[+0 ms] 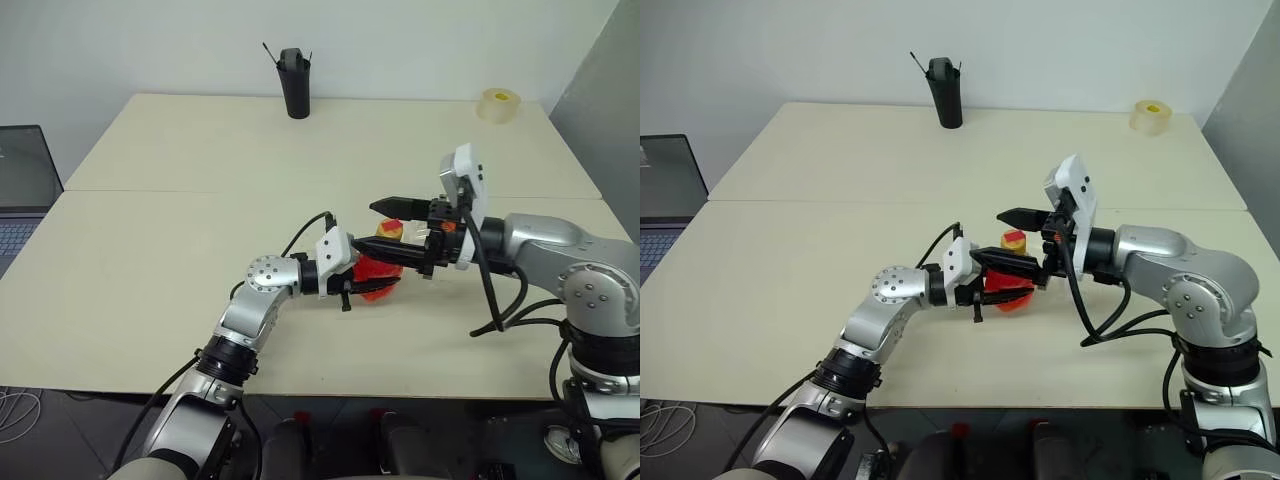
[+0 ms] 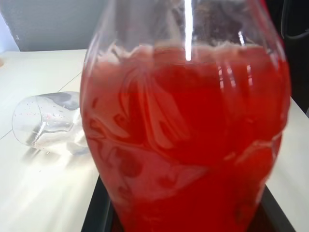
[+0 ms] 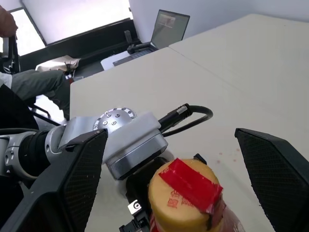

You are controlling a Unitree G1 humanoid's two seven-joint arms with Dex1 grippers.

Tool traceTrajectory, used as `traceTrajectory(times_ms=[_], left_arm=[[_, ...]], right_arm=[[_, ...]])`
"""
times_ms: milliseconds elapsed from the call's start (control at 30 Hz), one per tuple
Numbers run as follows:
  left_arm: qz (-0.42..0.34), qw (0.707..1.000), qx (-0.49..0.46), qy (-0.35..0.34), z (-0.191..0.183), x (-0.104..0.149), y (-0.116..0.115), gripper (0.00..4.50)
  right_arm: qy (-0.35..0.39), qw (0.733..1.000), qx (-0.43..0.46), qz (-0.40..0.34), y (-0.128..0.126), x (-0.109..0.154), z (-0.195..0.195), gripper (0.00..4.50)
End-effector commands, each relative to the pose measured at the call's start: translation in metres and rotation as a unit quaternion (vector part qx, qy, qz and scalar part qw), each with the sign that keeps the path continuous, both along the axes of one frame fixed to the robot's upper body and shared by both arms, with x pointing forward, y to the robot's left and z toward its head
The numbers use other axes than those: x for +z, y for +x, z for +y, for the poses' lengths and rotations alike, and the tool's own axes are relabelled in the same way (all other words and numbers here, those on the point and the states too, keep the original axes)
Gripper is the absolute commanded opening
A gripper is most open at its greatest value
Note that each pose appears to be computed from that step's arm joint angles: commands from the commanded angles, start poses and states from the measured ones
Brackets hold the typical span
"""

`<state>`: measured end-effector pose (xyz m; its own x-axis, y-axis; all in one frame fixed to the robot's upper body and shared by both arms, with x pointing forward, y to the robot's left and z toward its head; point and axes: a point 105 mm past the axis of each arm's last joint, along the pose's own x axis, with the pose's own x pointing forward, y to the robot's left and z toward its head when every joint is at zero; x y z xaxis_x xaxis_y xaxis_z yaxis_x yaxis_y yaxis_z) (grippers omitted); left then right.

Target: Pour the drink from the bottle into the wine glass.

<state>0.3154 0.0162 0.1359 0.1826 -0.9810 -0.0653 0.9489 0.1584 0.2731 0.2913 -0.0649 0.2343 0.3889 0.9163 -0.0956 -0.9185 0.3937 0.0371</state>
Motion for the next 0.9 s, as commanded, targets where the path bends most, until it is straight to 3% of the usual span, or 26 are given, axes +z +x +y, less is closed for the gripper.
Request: traceTrajectory(times_ms=[33,900], left_arm=[[-0.035,0.999,-0.012,-0.02,-0.005,0.018,-0.005,1.27],[-0.034,0.999,-0.017,-0.018,-0.008,0.017,-0.005,1.27]], right_arm=[[0.017,0.999,-0.018,-0.024,0.007,0.012,-0.003,4.5],[0.017,1.0,-0.018,0.004,-0.008,0.003,-0.026,4.5]])
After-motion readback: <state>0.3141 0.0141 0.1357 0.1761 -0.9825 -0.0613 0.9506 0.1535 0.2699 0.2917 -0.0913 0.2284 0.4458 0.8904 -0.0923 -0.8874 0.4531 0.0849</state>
